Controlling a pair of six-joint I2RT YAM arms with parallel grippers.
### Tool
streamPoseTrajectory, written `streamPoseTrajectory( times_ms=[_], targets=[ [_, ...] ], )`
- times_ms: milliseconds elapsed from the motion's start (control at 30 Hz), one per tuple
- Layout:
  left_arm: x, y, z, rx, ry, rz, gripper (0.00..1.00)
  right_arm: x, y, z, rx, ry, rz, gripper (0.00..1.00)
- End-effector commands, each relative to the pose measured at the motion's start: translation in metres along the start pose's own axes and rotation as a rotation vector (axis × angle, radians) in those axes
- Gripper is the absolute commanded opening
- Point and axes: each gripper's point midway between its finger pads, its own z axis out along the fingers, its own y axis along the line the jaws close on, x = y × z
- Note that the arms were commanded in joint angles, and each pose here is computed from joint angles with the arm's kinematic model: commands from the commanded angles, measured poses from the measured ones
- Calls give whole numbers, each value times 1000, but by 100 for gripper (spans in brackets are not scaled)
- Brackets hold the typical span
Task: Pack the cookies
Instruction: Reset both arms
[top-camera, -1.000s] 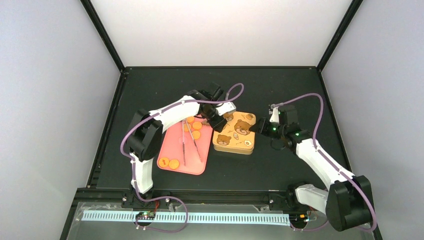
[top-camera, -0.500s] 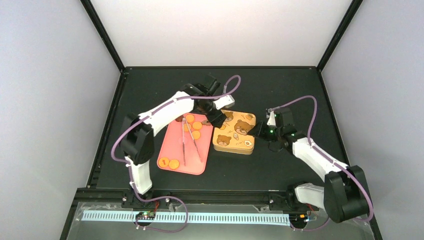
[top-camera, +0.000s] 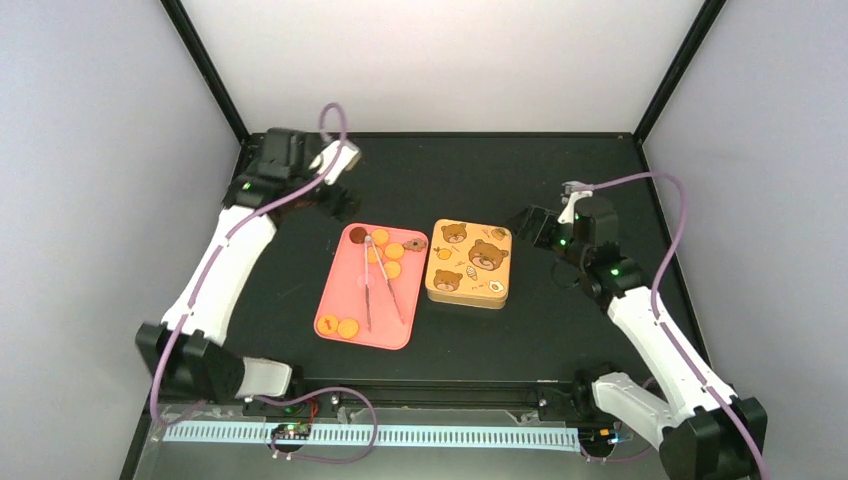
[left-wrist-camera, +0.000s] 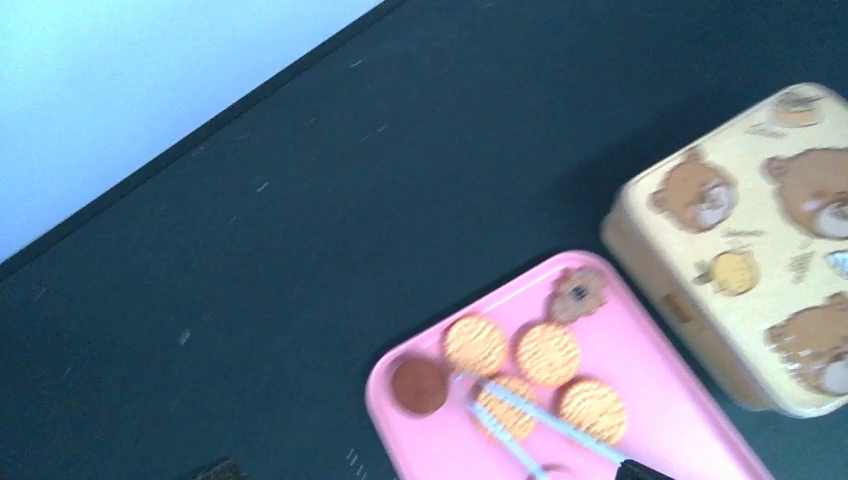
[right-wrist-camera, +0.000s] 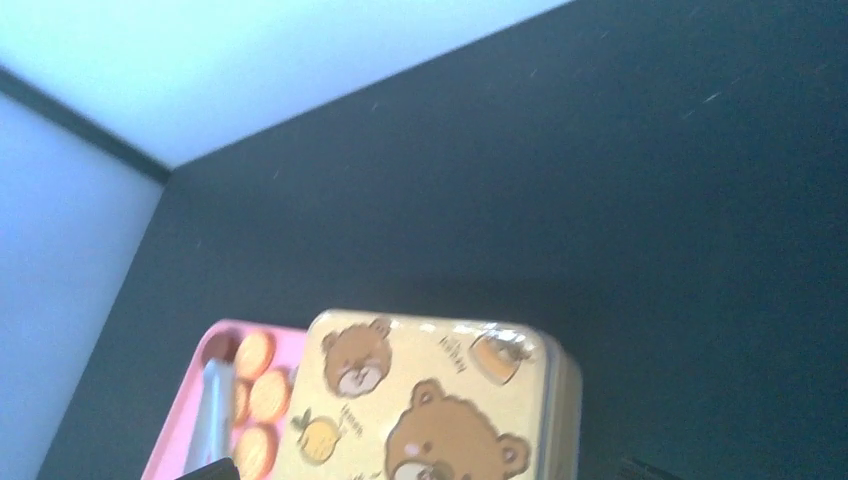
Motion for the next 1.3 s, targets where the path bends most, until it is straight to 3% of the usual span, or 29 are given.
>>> streamPoseTrajectory(
  times_ms=[0,167,333,567,933,1033,1100,1200,1267],
  targets=[
    [25,37,-21,-132,-176,-54,99,-32,-43,-26,281,-182,-19,100],
    [80,47,1,-211,-327,-101,99,-43,-93,-47,516,-403,-112,100],
    [106,58,30,-247,-356,-161,99,-36,-132,-68,697,-561,-183,100],
    [125,73,77,-242,-365,-207,99,-40,-150,-75,796,-694,-229,100],
    [124,88,60,-382,-506,-224,99,-47,-169,-35,739,-747,-277,100],
    [135,78,48,-420,-593,-202,99,-50,-170,-23,701,-740,-308,100],
    [135,67,32,-455,-721,-139,99,-48,-154,-4,587,-684,-402,100],
    [143,77,49,-431,-582,-224,99,-41,-153,6,486,-650,-438,100],
    [139,84,47,-461,-602,-225,99,-42,-160,15,495,-615,-426,100]
  ],
)
